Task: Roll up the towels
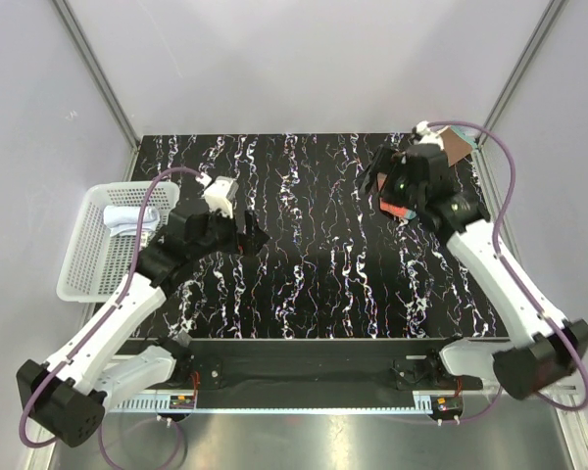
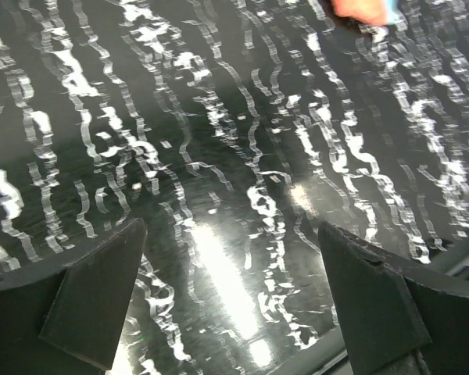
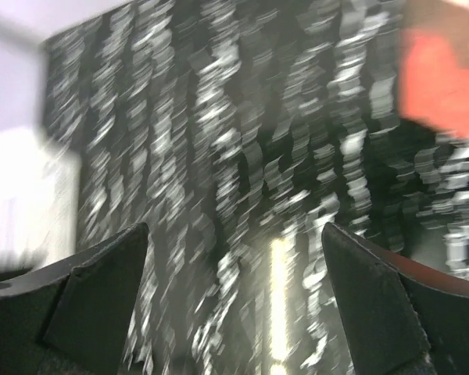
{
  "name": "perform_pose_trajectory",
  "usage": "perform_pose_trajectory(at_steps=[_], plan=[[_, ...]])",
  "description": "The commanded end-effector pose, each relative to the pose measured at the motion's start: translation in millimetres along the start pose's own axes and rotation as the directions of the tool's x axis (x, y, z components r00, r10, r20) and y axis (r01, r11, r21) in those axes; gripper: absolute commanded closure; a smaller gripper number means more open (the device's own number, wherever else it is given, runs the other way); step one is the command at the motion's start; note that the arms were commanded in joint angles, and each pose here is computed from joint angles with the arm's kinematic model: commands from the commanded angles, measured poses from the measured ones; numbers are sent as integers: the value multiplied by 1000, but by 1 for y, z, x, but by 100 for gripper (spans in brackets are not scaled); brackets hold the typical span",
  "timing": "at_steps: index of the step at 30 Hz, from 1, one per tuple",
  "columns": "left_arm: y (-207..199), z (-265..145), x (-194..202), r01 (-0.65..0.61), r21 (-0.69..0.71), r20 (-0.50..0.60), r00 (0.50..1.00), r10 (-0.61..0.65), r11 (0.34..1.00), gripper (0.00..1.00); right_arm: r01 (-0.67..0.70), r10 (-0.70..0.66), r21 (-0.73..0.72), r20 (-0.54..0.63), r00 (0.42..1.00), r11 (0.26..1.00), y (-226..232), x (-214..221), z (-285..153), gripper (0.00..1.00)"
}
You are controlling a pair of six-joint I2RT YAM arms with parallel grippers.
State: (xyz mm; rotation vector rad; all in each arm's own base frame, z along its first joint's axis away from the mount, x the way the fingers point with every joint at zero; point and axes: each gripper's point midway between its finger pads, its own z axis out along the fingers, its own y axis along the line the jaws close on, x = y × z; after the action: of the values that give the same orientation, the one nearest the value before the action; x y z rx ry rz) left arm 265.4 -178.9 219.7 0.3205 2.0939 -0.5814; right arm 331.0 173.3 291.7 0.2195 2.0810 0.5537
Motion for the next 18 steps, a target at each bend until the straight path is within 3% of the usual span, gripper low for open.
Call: perform_pose_trajectory(at_steps=[1, 3, 6, 8, 10, 15, 18], plan=[[-25, -5, -14, 42, 135, 101, 993, -56, 990, 1, -12, 23, 213, -51, 998, 977, -60, -9, 30, 0], [-18, -8, -14, 81, 96, 121, 988, -92, 992, 1, -36, 49, 267, -43, 998, 963, -79, -21, 42, 0], [-6, -10, -11, 43, 17, 98, 994, -44, 999, 1, -49, 81, 333, -83, 993, 941, -104, -22, 73, 0], [4, -11, -12, 83, -46, 117, 990, -77, 995, 1, -63, 125, 418, -124, 984, 906, -139, -16, 94, 0], [3, -17, -15, 46, -43, 125, 991, -40, 998, 1, -93, 184, 500, -135, 974, 861, -174, -18, 108, 0], [16, -26, -16, -12, -120, 146, 989, 30, 993, 1, -128, 244, 548, -145, 959, 826, -225, -17, 133, 2], [18, -23, -16, -17, -139, 124, 992, 35, 990, 1, -139, 254, 548, -141, 957, 825, -247, -21, 148, 9]])
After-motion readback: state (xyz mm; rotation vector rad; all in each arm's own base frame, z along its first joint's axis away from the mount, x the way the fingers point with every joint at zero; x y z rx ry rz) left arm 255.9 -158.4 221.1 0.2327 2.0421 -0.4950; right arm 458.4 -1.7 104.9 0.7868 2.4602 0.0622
